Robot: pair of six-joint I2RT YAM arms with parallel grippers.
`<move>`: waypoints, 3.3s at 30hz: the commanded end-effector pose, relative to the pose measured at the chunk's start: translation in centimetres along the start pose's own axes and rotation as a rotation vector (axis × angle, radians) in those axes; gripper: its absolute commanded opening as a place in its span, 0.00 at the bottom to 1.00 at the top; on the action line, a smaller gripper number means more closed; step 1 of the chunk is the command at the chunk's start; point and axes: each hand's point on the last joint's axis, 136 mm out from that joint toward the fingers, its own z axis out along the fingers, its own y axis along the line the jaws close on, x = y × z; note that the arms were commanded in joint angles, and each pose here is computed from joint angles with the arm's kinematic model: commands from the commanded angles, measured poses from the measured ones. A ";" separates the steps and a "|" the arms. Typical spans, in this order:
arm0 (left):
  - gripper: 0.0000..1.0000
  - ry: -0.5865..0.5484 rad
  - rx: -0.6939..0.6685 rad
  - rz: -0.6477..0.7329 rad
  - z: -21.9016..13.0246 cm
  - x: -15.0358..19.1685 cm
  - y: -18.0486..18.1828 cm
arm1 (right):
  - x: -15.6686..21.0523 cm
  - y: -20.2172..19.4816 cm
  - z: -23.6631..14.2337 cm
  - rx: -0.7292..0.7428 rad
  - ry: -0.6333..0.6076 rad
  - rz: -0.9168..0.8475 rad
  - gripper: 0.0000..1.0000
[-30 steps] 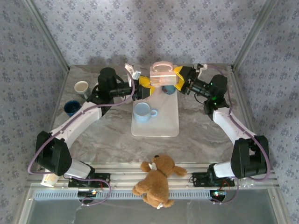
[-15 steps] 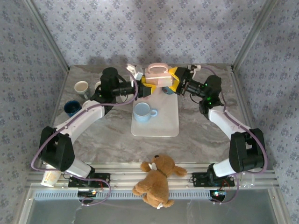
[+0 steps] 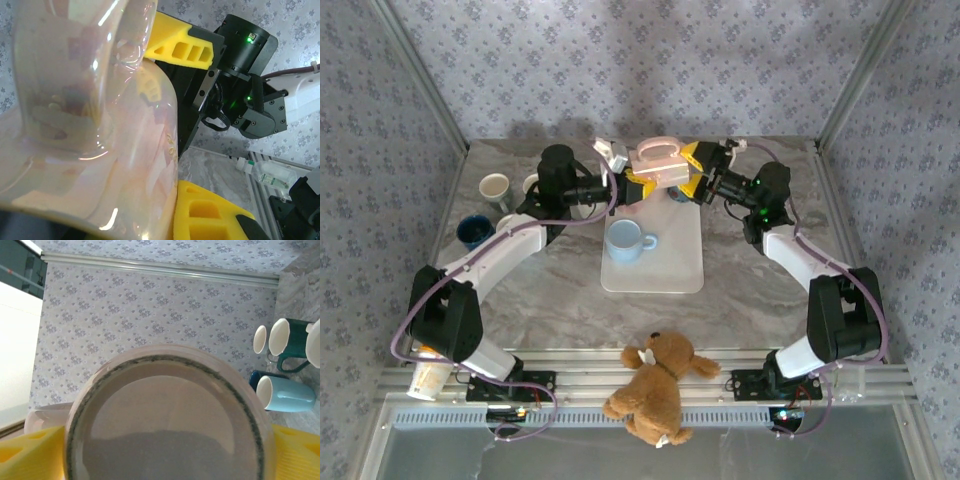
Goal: Turn the mug right side up
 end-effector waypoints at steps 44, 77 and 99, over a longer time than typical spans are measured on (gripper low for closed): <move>0.00 0.360 -0.532 -0.136 -8.4 1.0 0.2 | -0.1 -2.5 -11.2 0.619 -0.173 -0.629 0.83; 0.00 0.922 -1.067 -0.461 -18.5 12.2 6.8 | 2.9 -7.4 -6.7 0.628 0.120 -0.481 0.81; 0.00 1.113 -1.066 -0.540 -19.9 18.0 8.3 | 2.5 -7.8 -6.5 0.644 0.127 -0.466 0.81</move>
